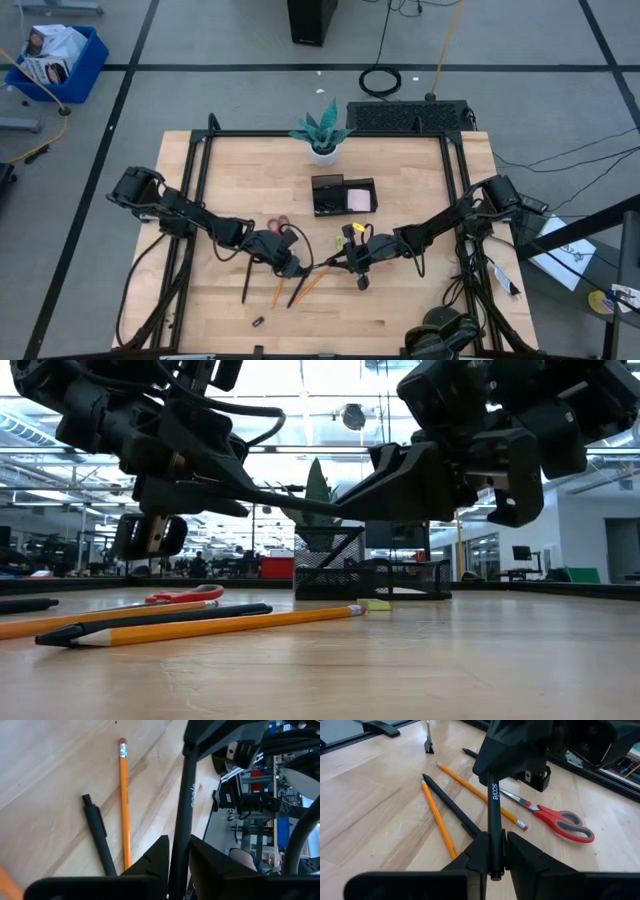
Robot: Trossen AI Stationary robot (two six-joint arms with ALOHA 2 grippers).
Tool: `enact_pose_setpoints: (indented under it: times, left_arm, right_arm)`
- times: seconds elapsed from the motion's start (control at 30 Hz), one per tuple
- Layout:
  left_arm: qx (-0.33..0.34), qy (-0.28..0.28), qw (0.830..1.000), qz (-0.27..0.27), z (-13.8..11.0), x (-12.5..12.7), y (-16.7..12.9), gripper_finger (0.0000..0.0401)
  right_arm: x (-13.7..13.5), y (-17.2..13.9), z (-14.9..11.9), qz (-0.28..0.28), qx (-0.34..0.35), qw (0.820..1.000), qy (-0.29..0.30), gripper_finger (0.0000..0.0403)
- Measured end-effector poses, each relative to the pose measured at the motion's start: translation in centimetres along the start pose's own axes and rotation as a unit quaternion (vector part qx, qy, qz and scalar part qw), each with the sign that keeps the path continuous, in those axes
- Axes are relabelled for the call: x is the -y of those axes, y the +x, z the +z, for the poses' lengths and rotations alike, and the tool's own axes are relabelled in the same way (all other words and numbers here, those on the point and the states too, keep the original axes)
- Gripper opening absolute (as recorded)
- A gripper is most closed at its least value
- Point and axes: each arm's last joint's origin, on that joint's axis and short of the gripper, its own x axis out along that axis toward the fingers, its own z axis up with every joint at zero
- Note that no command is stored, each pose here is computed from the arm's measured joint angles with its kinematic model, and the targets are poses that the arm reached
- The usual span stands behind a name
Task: Pick and place office supplies into organizer
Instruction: Put the black pen into the black desk organizer
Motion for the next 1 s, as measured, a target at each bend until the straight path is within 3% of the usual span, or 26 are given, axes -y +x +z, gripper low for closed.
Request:
enact_pose_setpoints:
  times: [0.23,0.67,0.83,1.0]
  left_arm:
    - [-0.003,0.068,0.998,-0.005,-0.1,0.1,0.0,0.0034]
    - [0.045,0.172,0.984,0.023,-1.4,0.4,0.2,0.003]
    - [0.125,0.227,0.964,0.062,-2.3,0.7,0.1,0.003]
    - [0.171,0.273,0.945,0.057,-3.0,1.5,0.1,0.0038]
  right_arm:
    - [-0.4,-0.1,0.2,0.018,0.012,1.0,-0.008,0.0062]
    - [-1.9,-0.6,2.6,0.038,0.126,0.991,-0.028,0.0161]
    - [-2.4,-1.0,3.3,-0.024,0.137,0.988,-0.068,0.0192]
    - [-2.0,-2.7,3.8,-0.118,0.13,0.983,-0.061,0.0215]
